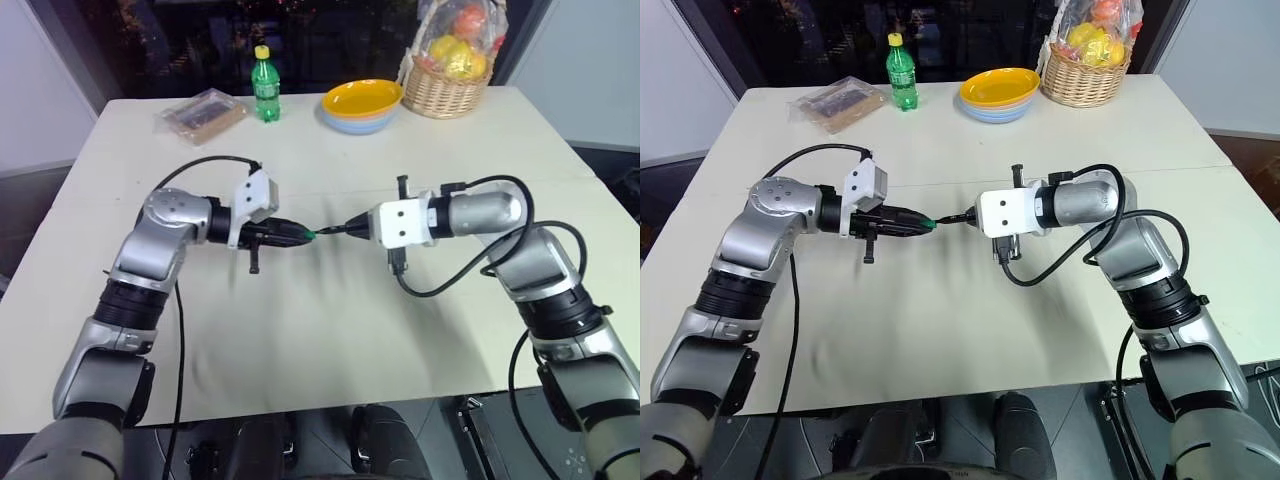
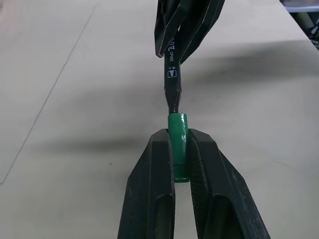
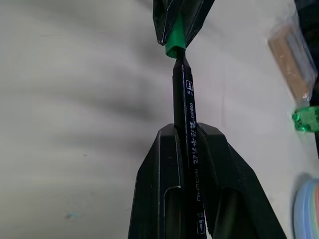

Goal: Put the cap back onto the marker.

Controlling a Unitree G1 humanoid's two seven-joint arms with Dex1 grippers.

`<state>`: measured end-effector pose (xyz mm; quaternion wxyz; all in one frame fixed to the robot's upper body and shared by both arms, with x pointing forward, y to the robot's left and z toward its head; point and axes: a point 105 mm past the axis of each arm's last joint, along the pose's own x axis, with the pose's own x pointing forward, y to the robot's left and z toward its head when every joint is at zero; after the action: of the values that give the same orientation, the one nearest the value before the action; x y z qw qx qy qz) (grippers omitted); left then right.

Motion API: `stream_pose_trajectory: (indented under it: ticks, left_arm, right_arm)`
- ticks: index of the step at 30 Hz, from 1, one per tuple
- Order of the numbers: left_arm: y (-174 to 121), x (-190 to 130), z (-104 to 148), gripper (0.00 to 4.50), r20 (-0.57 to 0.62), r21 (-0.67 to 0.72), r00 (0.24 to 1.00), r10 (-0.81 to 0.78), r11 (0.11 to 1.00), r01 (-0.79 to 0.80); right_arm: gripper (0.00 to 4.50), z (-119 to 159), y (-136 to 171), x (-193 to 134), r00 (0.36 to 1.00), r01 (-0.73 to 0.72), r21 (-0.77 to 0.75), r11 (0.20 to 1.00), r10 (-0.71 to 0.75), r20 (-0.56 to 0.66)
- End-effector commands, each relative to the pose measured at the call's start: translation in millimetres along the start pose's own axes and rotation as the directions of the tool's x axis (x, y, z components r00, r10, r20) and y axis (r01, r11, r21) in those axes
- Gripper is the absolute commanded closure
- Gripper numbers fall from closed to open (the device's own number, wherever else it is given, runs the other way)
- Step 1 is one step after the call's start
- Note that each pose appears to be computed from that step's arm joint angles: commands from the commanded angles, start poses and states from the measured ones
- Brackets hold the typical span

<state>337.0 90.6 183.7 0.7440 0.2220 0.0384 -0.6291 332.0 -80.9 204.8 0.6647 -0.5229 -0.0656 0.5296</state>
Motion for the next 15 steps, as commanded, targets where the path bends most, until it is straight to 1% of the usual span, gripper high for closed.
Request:
stream_pose_trajectory:
  ticks: [1, 8, 15]
  left_arm:
    - [-9.2, 14.9, 21.8, 4.50, 0.059, 0.081, 0.996, -0.072, 0.994, 0.068]
    - [-5.9, 17.2, 18.8, 4.50, 0.039, 0.121, 0.998, -0.058, 0.991, 0.053]
    - [-6.5, 20.4, 19.7, 4.50, 0.041, 0.145, 0.997, -0.059, 0.988, 0.052]
  right_arm:
    - [4.47, 37.3, -3.8, 4.6, 0.993, 0.022, -0.105, 0.994, -0.010, 0.121]
    - [4.47, 41.9, 5.7, 6.7, 0.990, -0.028, -0.085, 0.996, 0.040, 0.138]
    - [4.47, 44.7, 2.1, 7.4, 0.988, -0.026, -0.082, 0.996, 0.037, 0.147]
